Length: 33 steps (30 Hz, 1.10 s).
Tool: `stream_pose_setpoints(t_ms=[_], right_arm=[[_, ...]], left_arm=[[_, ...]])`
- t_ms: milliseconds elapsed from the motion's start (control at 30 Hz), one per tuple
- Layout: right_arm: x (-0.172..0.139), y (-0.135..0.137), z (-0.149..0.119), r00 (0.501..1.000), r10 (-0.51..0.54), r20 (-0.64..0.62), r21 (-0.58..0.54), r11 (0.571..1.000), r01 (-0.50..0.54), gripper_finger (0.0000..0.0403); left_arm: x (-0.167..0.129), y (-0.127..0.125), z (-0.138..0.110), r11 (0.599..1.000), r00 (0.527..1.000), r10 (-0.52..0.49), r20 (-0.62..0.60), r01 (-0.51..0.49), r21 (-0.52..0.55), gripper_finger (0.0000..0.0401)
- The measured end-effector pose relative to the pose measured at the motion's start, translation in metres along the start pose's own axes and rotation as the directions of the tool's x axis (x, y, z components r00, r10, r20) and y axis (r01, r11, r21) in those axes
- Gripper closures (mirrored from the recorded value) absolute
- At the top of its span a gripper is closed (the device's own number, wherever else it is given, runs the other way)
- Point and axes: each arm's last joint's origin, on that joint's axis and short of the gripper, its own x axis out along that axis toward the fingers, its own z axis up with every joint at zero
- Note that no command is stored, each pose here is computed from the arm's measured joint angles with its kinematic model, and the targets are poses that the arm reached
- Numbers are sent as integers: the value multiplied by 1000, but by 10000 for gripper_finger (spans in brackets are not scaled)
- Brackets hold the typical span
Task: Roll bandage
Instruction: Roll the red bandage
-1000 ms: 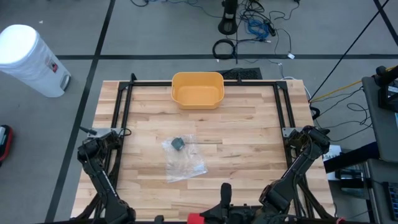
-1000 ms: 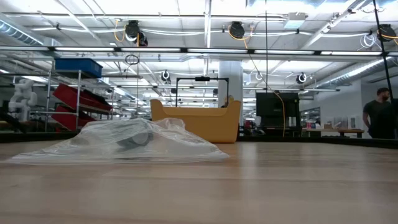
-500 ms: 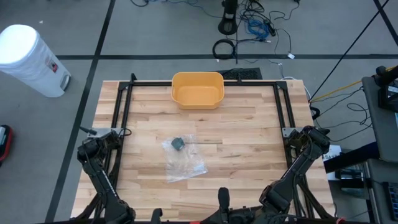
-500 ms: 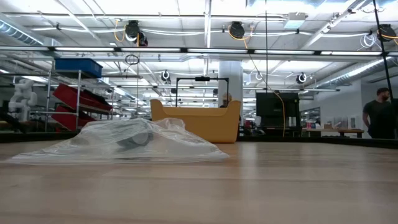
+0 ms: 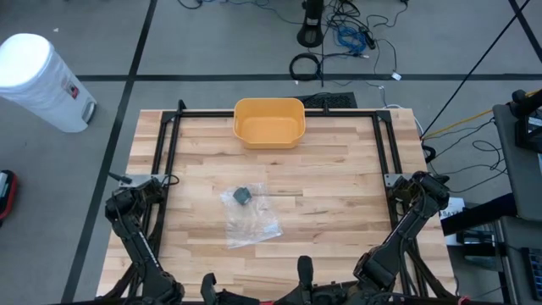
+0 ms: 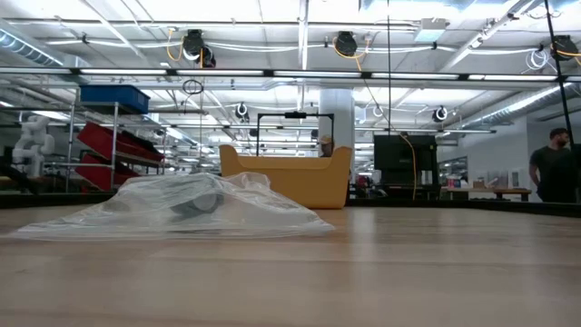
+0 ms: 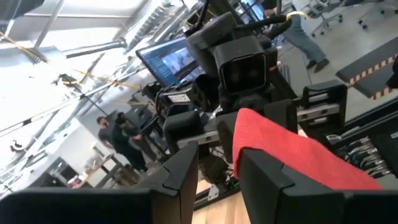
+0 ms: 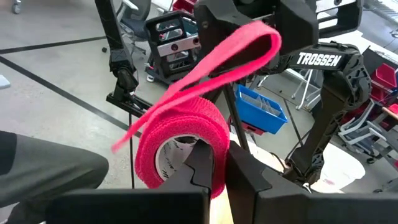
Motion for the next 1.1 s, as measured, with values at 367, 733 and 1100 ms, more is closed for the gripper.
stream_pose_setpoints(t_ms=[367,733,1100], right_arm=[[0,1,0,1000,1,0,2,1000,-1,385],[-2,3,1,1000,7,2,3,1000,-7,385],[-2,3,0,1000,10,-1,3,1000,-10,385]], left_arm=[[-1,5,0,996,994,69,-87,-74,-50,288],[-6,6,0,993,987,91,-130,-100,-63,288],[-15,3,4,995,990,73,-118,-81,-58,272]])
